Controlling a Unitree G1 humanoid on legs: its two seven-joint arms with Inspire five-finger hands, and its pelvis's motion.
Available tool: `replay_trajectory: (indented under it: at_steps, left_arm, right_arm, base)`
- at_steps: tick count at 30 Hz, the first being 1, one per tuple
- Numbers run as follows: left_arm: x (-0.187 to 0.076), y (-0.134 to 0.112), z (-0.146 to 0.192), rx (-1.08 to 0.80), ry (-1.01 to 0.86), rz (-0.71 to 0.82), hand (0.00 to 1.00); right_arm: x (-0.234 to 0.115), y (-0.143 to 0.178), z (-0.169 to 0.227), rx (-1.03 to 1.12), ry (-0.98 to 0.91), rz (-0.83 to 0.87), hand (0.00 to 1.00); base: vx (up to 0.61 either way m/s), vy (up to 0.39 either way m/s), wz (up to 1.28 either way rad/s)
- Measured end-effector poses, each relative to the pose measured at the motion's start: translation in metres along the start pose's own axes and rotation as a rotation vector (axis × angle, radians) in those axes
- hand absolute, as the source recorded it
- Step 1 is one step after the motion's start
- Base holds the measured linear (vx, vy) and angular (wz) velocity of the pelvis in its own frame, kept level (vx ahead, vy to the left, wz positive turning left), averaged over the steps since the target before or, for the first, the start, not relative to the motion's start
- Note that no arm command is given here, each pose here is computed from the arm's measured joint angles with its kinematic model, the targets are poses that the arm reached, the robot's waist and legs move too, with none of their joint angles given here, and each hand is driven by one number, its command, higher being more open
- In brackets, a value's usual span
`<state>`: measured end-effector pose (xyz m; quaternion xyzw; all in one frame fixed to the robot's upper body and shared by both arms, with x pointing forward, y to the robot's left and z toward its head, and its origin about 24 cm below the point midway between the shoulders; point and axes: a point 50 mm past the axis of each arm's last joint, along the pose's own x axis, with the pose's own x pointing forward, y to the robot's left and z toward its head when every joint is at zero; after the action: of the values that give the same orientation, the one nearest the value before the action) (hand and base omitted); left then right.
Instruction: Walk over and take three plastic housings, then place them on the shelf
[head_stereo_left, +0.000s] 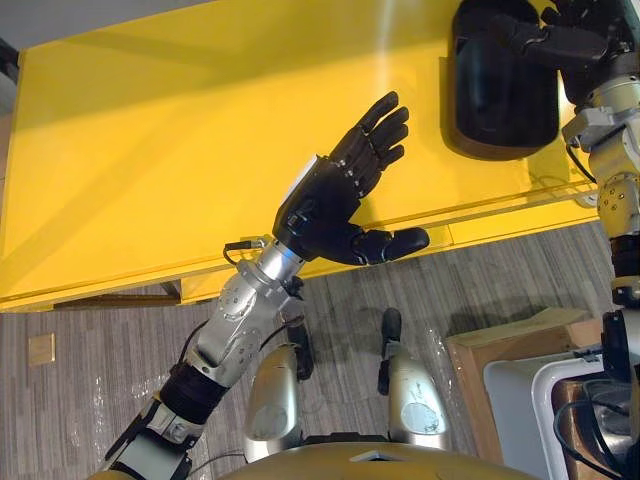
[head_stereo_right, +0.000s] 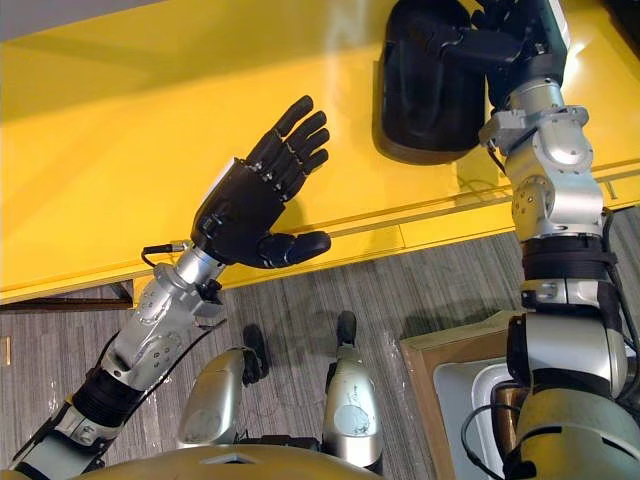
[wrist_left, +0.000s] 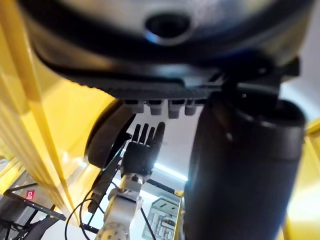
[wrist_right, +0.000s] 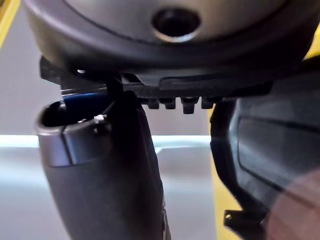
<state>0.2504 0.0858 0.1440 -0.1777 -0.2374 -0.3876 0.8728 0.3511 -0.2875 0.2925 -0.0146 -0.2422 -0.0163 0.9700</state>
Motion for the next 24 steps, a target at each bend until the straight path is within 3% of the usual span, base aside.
replay_trajectory:
  at_steps: [9,24]
  left_arm:
    - [-0.002,0.009,0.002,-0.039,-0.014,0.036,1.0]
    - [0.008,0.012,0.001,-0.023,-0.005,0.012,1.0]
  right_arm:
    - [0.008,-0.014,-0.004,0.065,0.035,-0.14,1.0]
    - [0.021,0.0,-0.01,0.139,0.062,-0.005,1.0]
  base:
    - [0.01,0.001,0.04]
    - [-0.02,-0.011,0.02]
